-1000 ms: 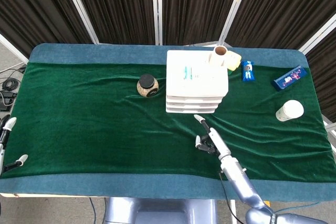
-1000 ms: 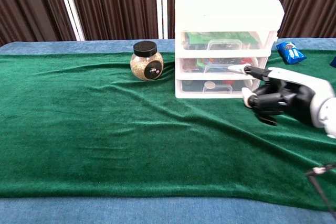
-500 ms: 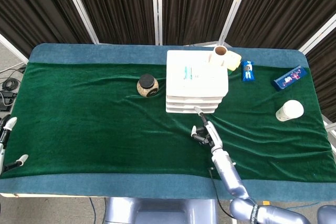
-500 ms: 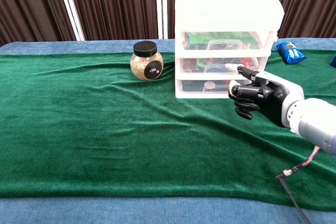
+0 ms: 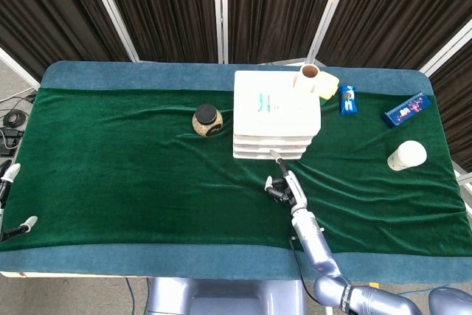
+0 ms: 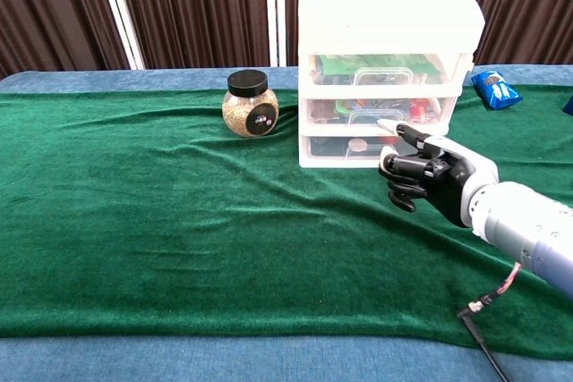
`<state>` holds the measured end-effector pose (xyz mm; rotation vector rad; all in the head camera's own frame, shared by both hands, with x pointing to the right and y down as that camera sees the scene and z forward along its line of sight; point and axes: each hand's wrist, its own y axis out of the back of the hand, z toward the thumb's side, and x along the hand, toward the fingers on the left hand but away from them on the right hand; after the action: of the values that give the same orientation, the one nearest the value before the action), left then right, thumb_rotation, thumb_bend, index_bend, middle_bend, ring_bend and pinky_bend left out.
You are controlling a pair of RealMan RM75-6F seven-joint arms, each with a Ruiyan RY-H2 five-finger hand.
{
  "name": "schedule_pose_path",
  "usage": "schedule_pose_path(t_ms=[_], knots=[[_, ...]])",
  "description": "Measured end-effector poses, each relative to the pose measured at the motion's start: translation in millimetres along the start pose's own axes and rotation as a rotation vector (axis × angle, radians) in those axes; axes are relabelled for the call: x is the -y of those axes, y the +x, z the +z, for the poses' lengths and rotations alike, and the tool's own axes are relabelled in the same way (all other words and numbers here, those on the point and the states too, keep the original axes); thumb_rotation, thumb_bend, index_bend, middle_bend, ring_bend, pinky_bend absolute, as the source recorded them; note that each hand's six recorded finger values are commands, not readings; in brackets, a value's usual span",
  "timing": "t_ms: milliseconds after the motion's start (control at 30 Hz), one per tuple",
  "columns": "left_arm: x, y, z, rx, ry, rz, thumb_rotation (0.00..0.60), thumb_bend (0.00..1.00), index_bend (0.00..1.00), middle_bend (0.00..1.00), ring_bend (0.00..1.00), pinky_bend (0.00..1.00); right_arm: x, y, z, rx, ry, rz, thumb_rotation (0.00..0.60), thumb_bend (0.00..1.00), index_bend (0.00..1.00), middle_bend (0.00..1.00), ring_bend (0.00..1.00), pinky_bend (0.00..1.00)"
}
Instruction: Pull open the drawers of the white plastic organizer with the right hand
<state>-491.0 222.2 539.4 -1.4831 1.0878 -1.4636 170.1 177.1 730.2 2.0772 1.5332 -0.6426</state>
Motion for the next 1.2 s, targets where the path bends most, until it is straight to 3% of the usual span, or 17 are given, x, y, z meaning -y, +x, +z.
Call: schedule_pose_path(t_ms=[1200], knots=[[4,2,-2,-0.006,-0.006,-0.021,0.600,0.08,0.00,0.00,0.00,0.00,19,-25,1,0.014,-0.027,0.040,0.600,0.68,0.14,0.97,0.99,0.87]])
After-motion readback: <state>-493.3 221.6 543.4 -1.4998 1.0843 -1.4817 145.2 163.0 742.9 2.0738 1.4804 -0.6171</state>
